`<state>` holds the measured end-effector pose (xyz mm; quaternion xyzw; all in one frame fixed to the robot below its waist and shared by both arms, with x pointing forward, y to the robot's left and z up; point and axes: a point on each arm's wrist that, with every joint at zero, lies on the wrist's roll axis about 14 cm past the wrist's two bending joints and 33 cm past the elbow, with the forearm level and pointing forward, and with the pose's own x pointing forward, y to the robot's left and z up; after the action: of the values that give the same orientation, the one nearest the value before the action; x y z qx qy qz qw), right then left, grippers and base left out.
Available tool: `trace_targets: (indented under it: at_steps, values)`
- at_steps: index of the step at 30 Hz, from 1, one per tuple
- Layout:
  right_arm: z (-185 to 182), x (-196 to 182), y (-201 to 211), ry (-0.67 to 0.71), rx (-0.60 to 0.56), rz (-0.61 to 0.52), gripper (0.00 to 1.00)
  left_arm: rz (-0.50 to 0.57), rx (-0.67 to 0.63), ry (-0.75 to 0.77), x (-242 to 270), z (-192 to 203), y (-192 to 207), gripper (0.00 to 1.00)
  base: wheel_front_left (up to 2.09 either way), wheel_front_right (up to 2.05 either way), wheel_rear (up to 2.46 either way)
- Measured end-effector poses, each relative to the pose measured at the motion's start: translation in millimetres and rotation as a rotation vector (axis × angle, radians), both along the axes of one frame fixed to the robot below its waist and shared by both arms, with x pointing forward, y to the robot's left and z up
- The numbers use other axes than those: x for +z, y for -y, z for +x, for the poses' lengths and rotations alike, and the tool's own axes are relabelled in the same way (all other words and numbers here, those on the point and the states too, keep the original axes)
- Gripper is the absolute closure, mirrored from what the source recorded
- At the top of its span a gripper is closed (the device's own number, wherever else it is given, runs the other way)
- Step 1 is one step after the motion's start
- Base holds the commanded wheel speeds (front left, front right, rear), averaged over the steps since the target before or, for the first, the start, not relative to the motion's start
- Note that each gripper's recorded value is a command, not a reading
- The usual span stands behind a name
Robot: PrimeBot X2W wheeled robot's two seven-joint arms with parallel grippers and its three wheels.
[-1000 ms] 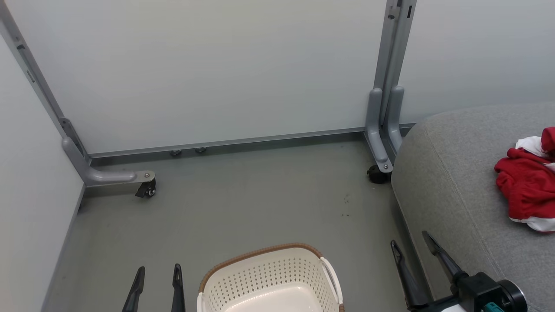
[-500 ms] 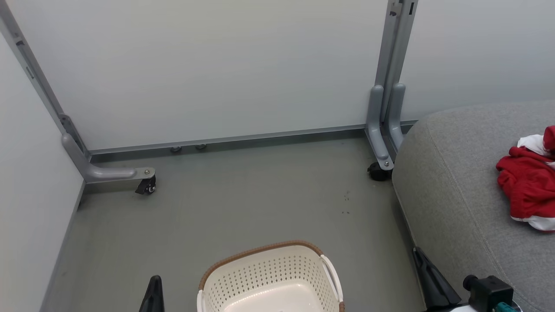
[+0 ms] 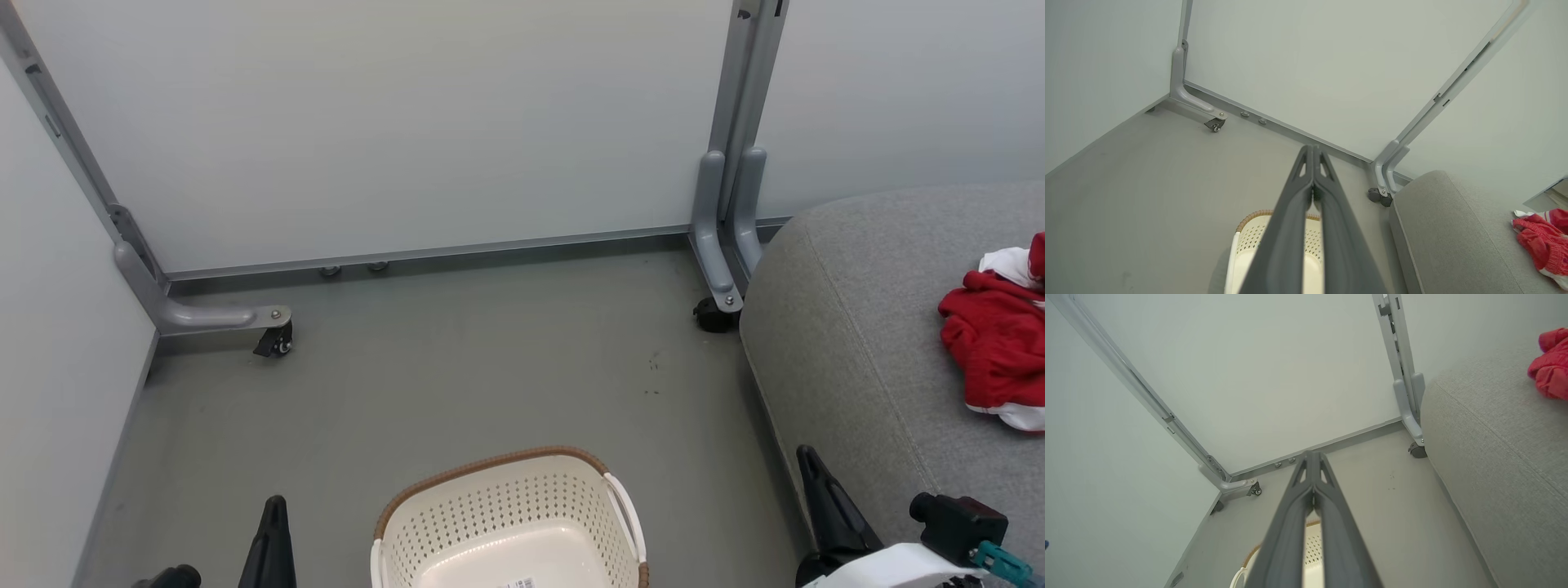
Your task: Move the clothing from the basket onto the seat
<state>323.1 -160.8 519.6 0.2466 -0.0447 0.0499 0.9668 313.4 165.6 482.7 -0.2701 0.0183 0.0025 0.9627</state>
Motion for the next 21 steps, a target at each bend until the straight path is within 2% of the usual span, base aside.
trace_targets:
  at_steps: [21]
  values:
    - [17.6, -4.8, 15.3, -0.065, -0.022, 0.302, 1.0, -0.289, 0.026, -0.026, 2.4, 20.3, -11.1, 1.0, 0.0, 0.0, 0.0]
